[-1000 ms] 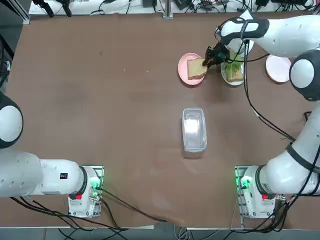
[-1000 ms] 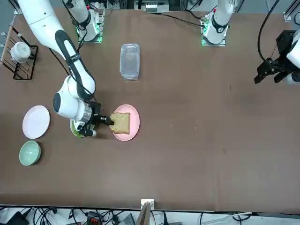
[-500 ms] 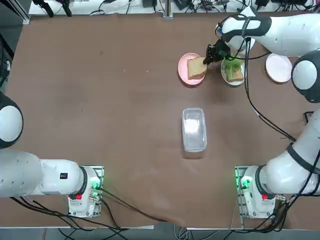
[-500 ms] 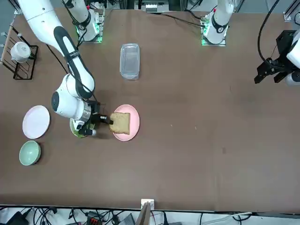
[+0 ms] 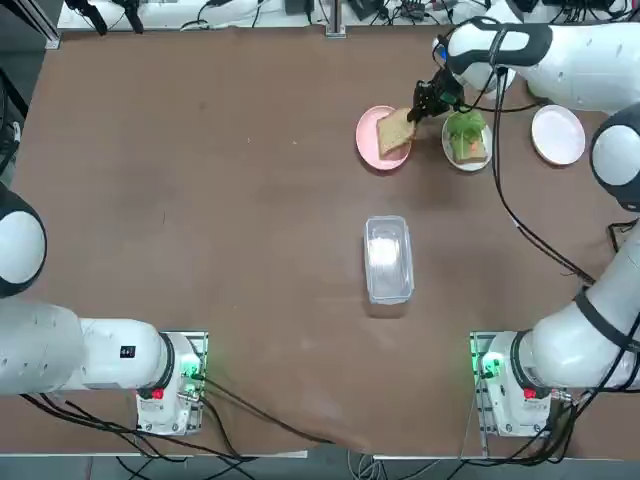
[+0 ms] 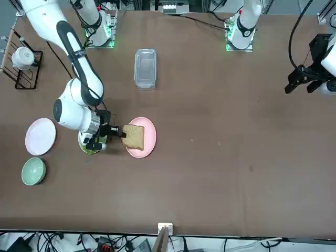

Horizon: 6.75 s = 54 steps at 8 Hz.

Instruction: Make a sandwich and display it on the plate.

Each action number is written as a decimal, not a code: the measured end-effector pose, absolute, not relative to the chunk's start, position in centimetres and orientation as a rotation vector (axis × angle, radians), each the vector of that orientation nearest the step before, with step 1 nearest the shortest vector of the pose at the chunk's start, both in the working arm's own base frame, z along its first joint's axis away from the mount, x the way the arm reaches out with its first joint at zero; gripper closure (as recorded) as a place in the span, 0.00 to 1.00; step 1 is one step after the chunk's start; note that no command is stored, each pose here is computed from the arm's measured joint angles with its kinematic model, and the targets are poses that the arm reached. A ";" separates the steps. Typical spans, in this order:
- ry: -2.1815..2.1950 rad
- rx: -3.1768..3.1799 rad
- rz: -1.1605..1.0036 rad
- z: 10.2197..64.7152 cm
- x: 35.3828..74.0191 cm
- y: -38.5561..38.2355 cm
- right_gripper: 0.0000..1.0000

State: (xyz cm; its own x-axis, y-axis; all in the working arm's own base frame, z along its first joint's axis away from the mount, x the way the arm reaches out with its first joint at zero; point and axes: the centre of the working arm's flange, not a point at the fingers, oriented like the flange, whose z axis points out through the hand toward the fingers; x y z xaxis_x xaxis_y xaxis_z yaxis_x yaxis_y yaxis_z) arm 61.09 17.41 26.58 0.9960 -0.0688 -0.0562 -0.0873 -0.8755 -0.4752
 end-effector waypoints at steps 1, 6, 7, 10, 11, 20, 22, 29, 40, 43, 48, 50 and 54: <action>0.098 -2.638 0.024 28.0 61.4 17.6 0.94; -0.155 -2.581 0.184 36.9 63.6 17.1 0.94; -0.267 -2.557 0.225 38.4 63.8 15.7 0.94; -0.587 -2.449 0.310 39.3 64.5 11.9 0.94; -0.691 -2.400 0.330 38.4 65.0 11.2 0.94; -1.221 -2.367 0.401 34.1 69.0 3.0 0.94; -1.278 -2.380 0.390 35.1 69.4 2.6 0.94; -1.524 -2.314 0.399 33.3 70.5 1.7 0.94; -1.604 -2.249 0.399 30.6 70.9 2.0 0.80; -1.636 -2.221 0.391 30.6 70.9 2.2 0.29; -1.658 -2.232 0.346 32.1 71.4 2.5 0.00; -1.653 -2.265 0.319 33.8 71.7 2.9 0.00; -1.188 -2.712 0.205 45.6 71.1 2.5 0.00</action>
